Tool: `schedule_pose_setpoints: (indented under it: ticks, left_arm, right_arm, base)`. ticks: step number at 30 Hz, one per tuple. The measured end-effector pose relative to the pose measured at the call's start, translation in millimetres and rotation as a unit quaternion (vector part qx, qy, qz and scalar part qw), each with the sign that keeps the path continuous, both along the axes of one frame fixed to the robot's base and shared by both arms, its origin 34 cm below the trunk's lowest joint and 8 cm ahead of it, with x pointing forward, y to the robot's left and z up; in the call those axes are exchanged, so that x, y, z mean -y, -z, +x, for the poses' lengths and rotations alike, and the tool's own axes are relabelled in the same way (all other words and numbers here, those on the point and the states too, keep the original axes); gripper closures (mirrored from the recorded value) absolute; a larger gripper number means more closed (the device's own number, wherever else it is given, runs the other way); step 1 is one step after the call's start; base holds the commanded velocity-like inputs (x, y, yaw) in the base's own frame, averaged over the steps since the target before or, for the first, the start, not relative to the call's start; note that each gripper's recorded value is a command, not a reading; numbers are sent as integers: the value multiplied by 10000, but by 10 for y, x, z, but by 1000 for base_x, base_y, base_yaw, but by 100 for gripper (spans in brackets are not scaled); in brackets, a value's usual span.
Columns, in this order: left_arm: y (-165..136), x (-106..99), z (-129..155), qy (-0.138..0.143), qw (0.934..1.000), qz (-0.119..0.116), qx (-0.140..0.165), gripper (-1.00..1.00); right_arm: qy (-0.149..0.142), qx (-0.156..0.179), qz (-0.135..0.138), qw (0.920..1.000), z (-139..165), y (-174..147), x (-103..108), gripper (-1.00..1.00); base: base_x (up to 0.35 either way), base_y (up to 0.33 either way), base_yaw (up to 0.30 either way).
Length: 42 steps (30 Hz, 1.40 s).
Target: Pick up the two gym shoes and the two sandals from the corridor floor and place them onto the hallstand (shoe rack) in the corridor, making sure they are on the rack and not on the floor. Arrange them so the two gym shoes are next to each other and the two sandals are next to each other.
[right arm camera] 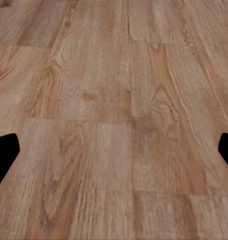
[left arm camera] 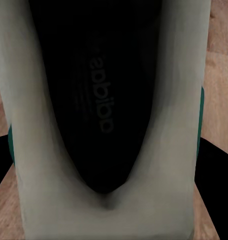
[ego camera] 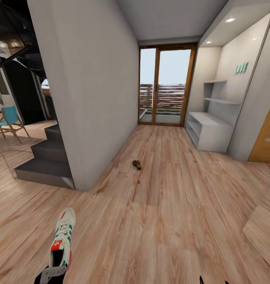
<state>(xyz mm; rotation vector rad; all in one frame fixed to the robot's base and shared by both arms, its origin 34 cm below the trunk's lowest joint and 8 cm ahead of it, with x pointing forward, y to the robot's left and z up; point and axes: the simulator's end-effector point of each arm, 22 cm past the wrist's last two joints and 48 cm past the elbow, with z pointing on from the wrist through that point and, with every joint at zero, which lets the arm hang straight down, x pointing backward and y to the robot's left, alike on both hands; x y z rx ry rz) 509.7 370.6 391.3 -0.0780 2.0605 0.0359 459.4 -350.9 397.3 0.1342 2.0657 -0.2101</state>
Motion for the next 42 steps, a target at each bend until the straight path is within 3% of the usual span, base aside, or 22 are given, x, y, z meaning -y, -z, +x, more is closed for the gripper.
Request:
schedule_pose_setpoints:
  ticks: [42]
  left_arm:
    - [-8,31,13,61,10000,-27,14,100]
  right_arm:
    - [-34,-14,3,10000,-1,9,-28,-100]
  base:
    - [338,0,0]
